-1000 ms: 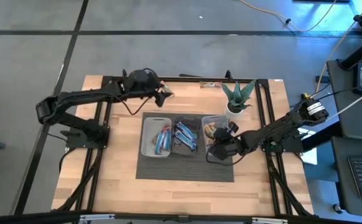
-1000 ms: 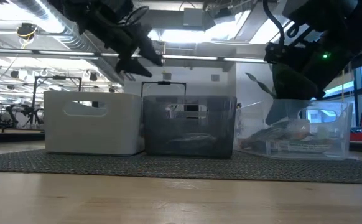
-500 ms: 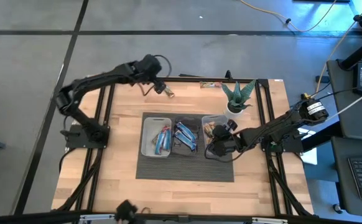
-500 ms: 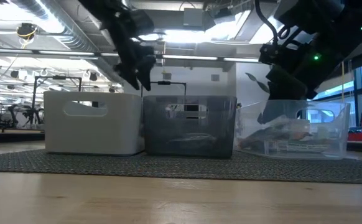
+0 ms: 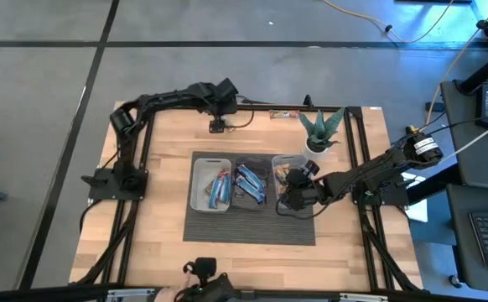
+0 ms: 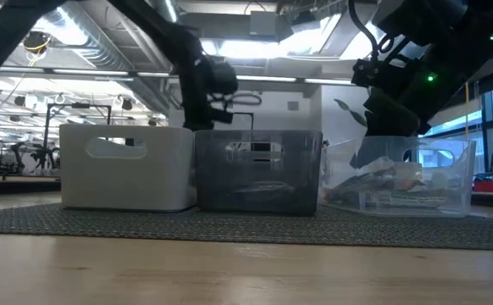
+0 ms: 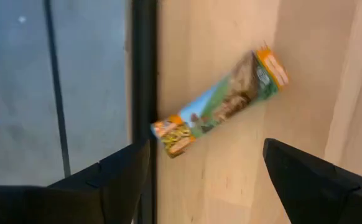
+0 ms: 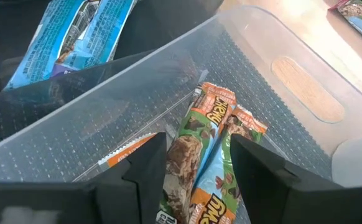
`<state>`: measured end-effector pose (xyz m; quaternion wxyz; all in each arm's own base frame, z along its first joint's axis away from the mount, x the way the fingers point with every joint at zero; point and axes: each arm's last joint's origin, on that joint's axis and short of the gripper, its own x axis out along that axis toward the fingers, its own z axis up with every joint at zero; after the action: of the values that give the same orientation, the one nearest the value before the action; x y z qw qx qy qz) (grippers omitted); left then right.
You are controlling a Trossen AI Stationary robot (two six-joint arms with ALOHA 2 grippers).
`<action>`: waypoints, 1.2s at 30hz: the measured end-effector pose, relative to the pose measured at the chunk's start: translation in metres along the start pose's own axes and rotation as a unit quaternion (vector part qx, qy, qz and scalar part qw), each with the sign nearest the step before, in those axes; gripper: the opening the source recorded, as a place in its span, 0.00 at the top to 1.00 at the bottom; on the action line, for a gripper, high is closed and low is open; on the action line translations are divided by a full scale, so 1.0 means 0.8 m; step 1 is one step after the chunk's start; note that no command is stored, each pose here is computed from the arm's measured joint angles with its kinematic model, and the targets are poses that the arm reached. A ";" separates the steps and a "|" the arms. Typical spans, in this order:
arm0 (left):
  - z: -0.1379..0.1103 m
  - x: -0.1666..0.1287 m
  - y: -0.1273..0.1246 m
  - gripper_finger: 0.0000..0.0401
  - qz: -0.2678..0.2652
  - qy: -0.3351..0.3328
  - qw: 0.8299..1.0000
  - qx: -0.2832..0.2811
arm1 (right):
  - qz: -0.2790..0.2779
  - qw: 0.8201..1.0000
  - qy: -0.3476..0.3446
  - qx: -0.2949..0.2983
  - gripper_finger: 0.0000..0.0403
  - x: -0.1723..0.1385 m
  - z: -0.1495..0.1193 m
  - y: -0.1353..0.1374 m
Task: Pick and place Granola Bars by type
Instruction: Put the orange granola bar into the transparent bin
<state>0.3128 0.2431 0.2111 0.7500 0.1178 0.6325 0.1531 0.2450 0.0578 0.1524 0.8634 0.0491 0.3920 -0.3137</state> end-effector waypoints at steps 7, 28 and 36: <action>0.002 0.040 -0.007 0.23 -0.005 0.037 0.997 0.066 | 0.000 1.000 0.001 0.000 0.55 0.000 0.000 0.000; 0.011 0.072 -0.005 0.23 -0.043 -0.037 0.994 0.091 | -0.001 1.000 0.002 0.004 0.55 0.000 -0.001 0.000; -0.001 0.088 -0.001 0.23 -0.066 -0.013 0.997 0.044 | -0.002 1.000 0.002 0.003 0.55 0.000 -0.001 -0.001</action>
<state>0.3233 0.2689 0.1461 0.7605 0.1106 0.6355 0.0745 0.2444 0.0575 0.1518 0.8618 0.0519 0.3932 -0.3163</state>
